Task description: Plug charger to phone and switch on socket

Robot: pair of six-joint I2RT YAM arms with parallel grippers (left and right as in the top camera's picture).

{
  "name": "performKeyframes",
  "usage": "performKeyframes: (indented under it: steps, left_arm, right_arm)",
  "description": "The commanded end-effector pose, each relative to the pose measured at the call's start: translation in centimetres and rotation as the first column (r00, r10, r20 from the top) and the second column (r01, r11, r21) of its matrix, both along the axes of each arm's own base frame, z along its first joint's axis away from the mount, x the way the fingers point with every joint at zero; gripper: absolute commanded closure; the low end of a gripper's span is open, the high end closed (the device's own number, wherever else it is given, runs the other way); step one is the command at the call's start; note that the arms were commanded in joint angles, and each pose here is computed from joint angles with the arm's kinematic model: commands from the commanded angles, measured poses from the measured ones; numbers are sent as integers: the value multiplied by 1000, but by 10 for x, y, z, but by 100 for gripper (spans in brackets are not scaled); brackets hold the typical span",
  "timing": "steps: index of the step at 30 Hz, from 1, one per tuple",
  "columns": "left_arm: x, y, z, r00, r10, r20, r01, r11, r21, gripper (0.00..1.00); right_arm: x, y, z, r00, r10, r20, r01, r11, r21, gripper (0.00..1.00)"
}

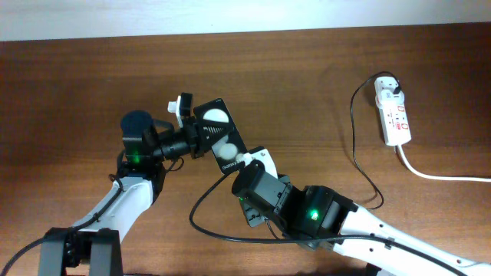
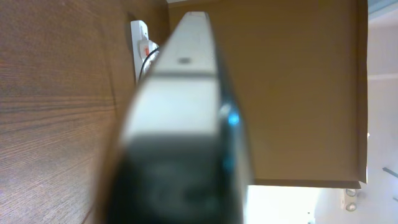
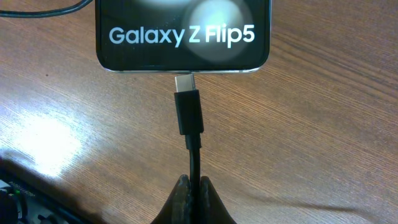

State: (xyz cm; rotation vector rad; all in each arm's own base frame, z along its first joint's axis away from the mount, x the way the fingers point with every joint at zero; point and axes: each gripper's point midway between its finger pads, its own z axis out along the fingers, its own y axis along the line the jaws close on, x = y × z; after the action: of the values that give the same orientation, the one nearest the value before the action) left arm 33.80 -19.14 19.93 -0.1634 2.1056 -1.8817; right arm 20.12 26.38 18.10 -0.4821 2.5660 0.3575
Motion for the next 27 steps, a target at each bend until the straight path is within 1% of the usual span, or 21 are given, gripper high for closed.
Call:
performKeyframes:
  steps: [1,12,21,27]
  left_arm:
    - [-5,-3,2,999,-42,3,42,999,-10,100]
    - [-7,-4,3,999,-51,3,51,999,-12,100]
    - [-8,-4,3,998,-60,3,60,998,-14,100]
    - [-8,-4,3,998,-59,3,59,998,-14,100]
  right_arm:
    - [4,2,5,1000,-10,10,10,1000,15,96]
    - [4,4,5,999,-41,-11,41,998,45,96]
    - [4,5,6,999,-41,-9,41,998,48,96]
    - [-1,7,5,999,-24,-35,26,998,58,96]
